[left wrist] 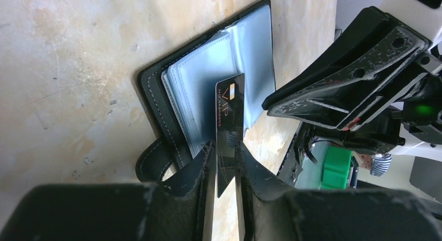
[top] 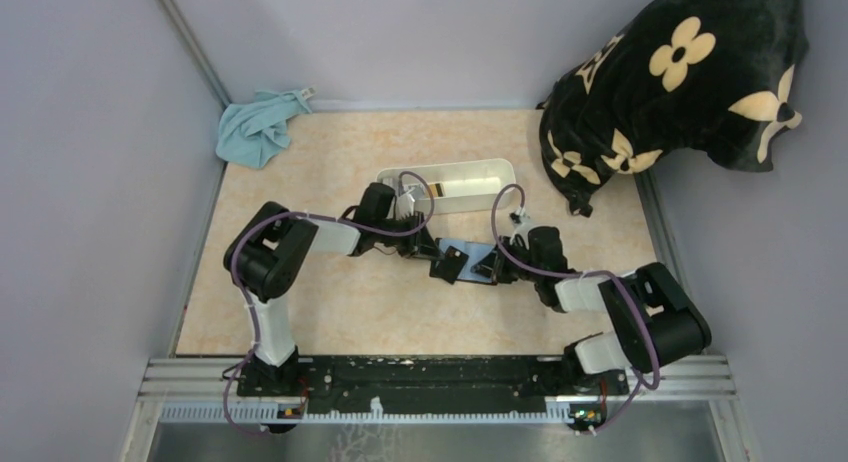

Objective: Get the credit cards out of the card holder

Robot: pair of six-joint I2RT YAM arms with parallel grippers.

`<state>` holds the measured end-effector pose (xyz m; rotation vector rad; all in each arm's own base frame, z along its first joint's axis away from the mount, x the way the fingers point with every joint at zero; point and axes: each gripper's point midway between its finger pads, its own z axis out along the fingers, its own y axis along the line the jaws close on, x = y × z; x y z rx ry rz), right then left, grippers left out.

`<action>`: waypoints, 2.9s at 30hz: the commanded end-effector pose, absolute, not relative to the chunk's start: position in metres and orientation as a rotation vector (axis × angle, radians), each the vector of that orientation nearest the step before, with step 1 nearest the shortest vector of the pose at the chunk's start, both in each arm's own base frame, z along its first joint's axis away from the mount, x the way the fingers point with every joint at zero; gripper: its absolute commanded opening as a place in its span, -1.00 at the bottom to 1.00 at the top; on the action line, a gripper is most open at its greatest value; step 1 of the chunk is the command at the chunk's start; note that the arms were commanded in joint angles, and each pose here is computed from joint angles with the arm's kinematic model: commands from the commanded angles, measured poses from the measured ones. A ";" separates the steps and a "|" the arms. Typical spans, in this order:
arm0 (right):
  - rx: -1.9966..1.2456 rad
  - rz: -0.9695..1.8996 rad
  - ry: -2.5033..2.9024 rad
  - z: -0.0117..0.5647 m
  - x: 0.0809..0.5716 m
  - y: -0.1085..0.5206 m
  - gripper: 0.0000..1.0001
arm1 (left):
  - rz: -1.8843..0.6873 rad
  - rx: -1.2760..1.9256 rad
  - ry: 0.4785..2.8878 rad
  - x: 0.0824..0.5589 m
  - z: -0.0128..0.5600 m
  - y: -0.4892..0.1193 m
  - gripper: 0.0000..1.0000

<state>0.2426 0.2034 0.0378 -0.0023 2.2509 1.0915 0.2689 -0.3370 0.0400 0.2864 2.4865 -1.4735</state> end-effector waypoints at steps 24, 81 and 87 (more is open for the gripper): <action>-0.082 1.295 2.132 0.055 0.263 0.247 -0.29 | -1.508 0.257 2.621 0.240 0.000 -0.335 -0.49; -0.158 1.348 1.919 0.126 0.255 0.246 -0.48 | -1.871 0.323 2.090 0.251 0.117 -0.360 -0.89; -0.157 1.387 1.893 0.129 0.252 0.248 -1.00 | -1.875 0.324 2.098 0.250 0.115 -0.360 -0.73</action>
